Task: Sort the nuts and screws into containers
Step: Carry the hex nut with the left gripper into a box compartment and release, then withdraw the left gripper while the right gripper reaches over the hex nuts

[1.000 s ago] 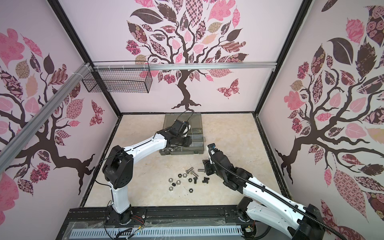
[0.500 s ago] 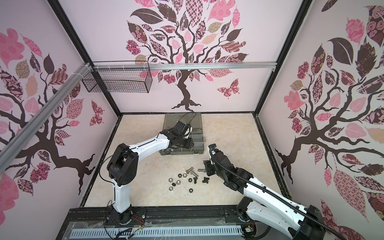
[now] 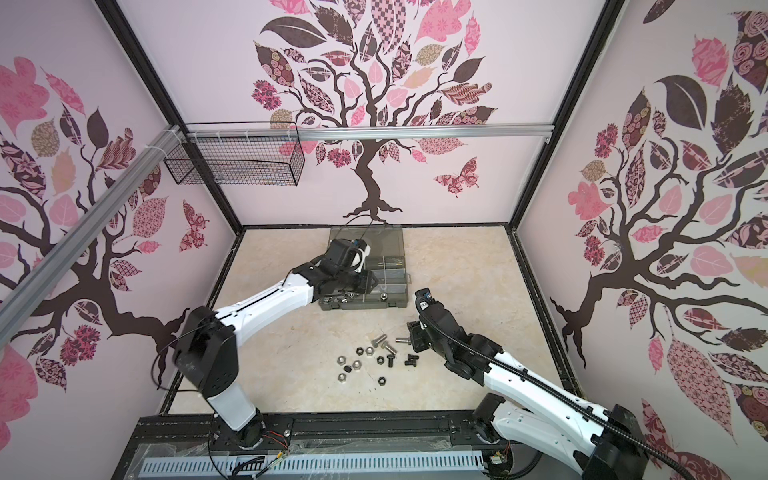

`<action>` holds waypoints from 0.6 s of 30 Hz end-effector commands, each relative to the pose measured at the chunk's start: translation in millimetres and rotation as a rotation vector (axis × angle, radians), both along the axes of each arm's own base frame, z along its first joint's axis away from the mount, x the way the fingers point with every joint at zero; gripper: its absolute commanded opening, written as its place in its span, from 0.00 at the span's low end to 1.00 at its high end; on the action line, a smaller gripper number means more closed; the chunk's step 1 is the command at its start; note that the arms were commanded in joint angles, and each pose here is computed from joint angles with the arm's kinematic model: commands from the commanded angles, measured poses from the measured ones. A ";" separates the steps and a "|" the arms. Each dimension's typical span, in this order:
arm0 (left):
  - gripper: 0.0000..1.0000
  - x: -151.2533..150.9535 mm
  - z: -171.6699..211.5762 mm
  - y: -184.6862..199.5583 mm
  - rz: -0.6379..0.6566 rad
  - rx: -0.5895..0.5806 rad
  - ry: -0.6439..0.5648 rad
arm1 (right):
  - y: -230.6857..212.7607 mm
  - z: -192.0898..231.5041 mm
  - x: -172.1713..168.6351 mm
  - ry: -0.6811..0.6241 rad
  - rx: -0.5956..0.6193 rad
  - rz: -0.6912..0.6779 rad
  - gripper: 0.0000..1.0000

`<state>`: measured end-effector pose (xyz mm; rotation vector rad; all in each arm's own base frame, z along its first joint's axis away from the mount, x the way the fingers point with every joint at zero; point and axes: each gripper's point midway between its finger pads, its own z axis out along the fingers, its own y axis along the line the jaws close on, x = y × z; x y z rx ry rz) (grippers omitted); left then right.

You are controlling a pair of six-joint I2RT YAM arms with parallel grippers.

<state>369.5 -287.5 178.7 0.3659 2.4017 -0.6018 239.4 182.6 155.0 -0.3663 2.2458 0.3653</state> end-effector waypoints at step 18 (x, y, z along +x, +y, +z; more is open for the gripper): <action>0.46 -105.7 -12.8 149.8 0.319 -0.039 -0.035 | 102.5 -20.1 11.1 0.093 -0.045 0.279 0.42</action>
